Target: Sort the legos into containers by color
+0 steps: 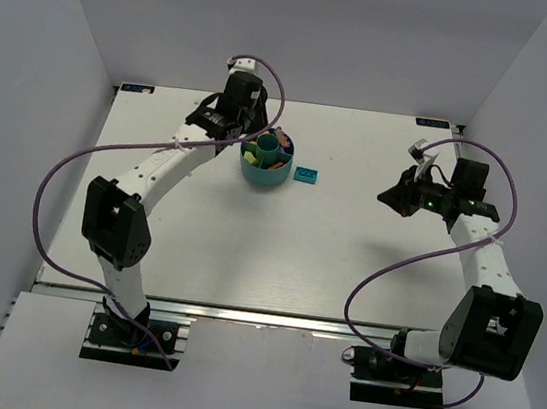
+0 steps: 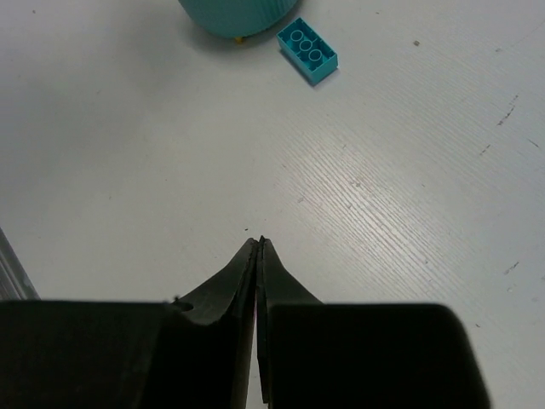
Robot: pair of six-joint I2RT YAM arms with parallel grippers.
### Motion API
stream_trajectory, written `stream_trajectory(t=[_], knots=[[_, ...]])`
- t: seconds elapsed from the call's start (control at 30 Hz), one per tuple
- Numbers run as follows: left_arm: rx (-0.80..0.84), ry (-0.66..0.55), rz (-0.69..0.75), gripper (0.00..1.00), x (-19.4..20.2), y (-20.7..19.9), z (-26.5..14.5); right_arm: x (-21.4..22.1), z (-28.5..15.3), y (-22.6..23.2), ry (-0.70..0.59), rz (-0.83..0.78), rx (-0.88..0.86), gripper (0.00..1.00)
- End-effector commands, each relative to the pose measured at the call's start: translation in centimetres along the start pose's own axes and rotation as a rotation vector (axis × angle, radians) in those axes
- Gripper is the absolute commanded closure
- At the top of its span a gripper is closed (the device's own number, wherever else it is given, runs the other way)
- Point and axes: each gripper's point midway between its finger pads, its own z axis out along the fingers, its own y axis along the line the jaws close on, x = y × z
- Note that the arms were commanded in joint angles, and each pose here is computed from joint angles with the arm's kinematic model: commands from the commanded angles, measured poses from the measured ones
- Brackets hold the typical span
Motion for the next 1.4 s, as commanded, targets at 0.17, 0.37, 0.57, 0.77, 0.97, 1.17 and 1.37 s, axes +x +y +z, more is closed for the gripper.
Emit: stream_trajectory(t=[0.17,0.37,0.57,0.77,0.97,1.17,1.37], knots=[[0.043,0.101,0.032,0.9,0.8,-0.5,5.0,-1.2,0.1,-0.5,-0.022,-0.008,-0.013,0.9],[0.031,0.147,0.037,0.88,2.5,-0.3,7.1,-0.8,0.5,-0.8,-0.012,0.005,-0.014,0.81],[0.002,0.174,0.044,0.75,3.9,0.5,7.5,-0.5,0.8,-1.3,-0.004,0.018,-0.015,0.75],[-0.006,0.167,0.046,0.32,3.6,0.6,7.4,-0.6,1.3,-1.5,0.0,0.017,-0.027,0.65],[0.027,0.121,0.037,0.26,1.0,-0.5,6.0,-0.5,4.0,-0.7,0.061,-0.148,-0.108,0.45],[0.066,0.039,0.005,0.26,-2.4,-1.1,1.9,-0.9,8.8,0.3,0.055,-0.593,-0.23,0.11],[0.062,-0.013,-0.075,0.21,-0.7,1.9,-4.2,0.1,15.5,-1.4,0.078,-0.785,-0.286,0.11]])
